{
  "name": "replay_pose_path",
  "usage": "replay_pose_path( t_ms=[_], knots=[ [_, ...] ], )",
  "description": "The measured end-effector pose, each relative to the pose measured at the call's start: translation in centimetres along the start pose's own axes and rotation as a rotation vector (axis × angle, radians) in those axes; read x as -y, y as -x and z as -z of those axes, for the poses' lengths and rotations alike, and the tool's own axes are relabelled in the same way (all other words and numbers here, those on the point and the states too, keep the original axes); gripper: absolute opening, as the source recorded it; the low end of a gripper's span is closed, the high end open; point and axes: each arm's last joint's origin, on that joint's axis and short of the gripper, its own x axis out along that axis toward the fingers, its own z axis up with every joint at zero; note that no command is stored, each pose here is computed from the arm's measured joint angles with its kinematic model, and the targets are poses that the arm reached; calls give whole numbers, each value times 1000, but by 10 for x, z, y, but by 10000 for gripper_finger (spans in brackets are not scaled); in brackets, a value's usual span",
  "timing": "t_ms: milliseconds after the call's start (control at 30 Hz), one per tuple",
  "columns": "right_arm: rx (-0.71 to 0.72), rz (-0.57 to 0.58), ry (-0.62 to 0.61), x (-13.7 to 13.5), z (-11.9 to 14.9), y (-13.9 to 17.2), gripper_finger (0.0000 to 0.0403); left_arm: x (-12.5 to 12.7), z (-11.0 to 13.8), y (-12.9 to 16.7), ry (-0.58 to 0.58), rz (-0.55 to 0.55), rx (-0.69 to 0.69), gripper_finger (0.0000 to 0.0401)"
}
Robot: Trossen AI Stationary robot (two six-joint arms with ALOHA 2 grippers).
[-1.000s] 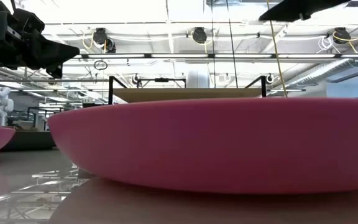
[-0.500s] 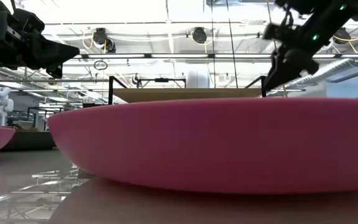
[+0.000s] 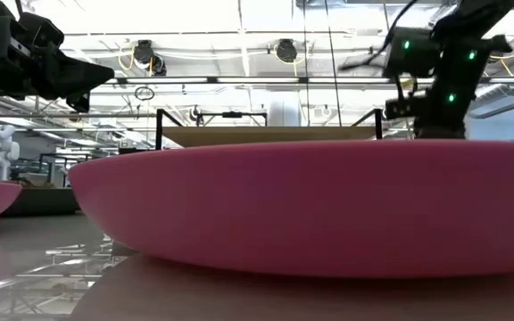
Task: Place and stack plates onto a shelf
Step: Put the top violet plate on the shelf
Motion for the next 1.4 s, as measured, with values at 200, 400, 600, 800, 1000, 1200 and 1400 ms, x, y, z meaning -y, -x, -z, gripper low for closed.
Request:
replay_pose_path(
  t_ms=[200,400,600,800,1000,1200,1400],
  knots=[
    [-73,-13,-12,3,4,-29,119,0,0,0,0,0,0,19],
    [-118,0,-52,5,11,-50,119,0,0,0,0,0,0,19],
    [-115,-20,-49,5,12,-53,117,0,0,0,0,1,0,19],
    [-118,-56,-75,4,13,-53,68,0,0,0,0,0,0,19],
    [-120,-68,-96,4,13,-52,11,0,0,0,0,0,0,19],
    [-65,-70,-178,9,14,-38,5,0,0,0,0,0,0,19],
    [100,-77,-273,20,15,-11,1,0,0,0,0,0,0,19]
  ],
)
